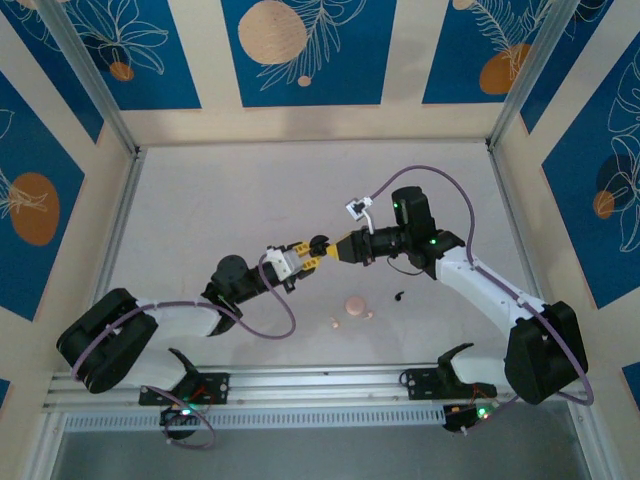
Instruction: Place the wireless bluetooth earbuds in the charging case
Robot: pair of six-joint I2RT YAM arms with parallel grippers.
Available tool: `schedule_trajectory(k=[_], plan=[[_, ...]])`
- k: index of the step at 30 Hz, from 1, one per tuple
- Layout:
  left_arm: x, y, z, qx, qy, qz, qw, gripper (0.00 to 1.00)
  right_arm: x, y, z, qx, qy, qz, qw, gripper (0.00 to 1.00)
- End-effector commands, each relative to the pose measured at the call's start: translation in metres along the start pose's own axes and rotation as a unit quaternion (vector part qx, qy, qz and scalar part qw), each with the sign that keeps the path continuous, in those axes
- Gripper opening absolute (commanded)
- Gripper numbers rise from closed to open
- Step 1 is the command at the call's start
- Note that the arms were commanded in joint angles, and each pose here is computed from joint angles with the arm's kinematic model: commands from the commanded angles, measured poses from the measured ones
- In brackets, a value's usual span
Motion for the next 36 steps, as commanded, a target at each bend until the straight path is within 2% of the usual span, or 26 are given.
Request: schedule_trajectory(k=[1, 32, 36], plan=[[-0.0007, -0.0161, -0.0034, 0.009, 0.008, -0.029, 0.999, 0.22, 0.0046, 0.0021, 0.0059, -0.006, -0.019, 0.012, 1.0, 0.13], [-0.0011, -0.0178, -0.0063, 0.008, 0.018, -0.031, 0.999, 0.21, 0.0124, -0.0054, 0.0105, -0.029, -0.009, 0.004, 1.0, 0.13], [-0.002, -0.0177, -0.0063, 0.008, 0.018, -0.03, 0.999, 0.21, 0.0091, -0.0062, 0.0154, -0.04, -0.009, -0.003, 0.999, 0.15]])
Point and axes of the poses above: each hand's point on the last joint's axis, 136 mm out from that joint toward the fingers, its own x axis out along the fingers, its own z axis along the line the jaws close on, y = z × x, the point moved 3 cm from there along -x, back along the fingers, and after that the axes turned 1 degree about -x, right-handed, at the moved point
